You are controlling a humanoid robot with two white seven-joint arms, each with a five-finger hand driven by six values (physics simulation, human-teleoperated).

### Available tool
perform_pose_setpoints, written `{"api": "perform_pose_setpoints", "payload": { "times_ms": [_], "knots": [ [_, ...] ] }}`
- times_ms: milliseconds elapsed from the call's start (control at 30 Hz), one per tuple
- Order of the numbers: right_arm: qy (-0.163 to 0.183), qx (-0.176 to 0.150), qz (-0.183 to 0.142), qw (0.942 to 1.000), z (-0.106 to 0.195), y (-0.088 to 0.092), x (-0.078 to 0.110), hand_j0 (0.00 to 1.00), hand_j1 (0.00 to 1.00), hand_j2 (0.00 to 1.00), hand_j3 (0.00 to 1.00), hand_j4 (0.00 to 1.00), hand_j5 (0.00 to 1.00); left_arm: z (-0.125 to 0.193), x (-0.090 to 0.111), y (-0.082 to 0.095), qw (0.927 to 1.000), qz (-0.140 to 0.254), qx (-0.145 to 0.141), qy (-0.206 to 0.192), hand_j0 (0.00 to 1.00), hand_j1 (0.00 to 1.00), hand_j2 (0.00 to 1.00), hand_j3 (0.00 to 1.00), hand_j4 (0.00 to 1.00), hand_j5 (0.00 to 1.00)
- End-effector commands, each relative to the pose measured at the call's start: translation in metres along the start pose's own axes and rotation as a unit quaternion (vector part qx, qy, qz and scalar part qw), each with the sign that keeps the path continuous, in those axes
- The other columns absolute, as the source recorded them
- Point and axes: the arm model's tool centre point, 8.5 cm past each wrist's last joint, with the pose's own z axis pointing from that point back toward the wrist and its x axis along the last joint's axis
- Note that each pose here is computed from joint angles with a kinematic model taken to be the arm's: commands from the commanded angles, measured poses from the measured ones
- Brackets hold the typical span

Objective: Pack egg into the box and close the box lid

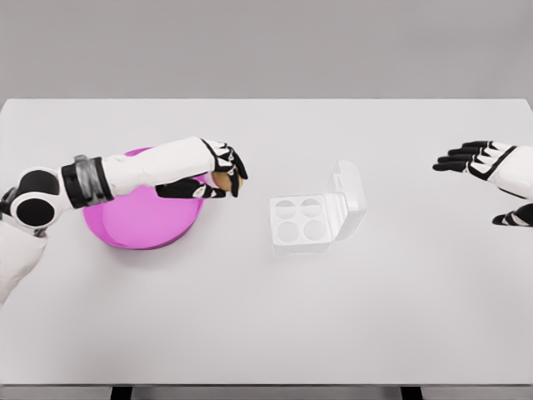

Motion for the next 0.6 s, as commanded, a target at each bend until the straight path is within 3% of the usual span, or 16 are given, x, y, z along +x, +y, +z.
{"api": "perform_pose_setpoints", "payload": {
  "times_ms": [0,167,333,567],
  "knots": [
    [0.014,0.014,0.016,0.9997,-0.003,0.007,-0.002,1.0,1.0,1.0,1.0,1.0,1.0,-0.008,0.006,-0.001,0.9999,0.005,0.005,-0.013,0.39,0.39,0.39,0.39,0.39,0.39],
    [0.018,-0.003,0.039,0.9991,-0.002,-0.015,-0.004,1.0,1.0,1.0,1.0,1.0,1.0,-0.016,0.012,-0.005,0.9996,0.008,0.005,-0.025,0.39,0.39,0.39,0.39,0.39,0.39],
    [0.005,-0.023,0.013,0.9996,-0.007,-0.009,-0.001,1.0,1.0,1.0,1.0,1.0,1.0,-0.026,0.027,-0.011,0.9988,0.003,-0.005,-0.049,0.39,0.39,0.39,0.39,0.39,0.39],
    [-0.006,-0.02,-0.007,0.9998,-0.007,0.0,0.002,1.0,1.0,1.0,1.0,1.0,1.0,-0.03,0.039,-0.019,0.9978,0.006,-0.002,-0.067,0.39,0.39,0.39,0.39,0.39,0.39]
  ]
}}
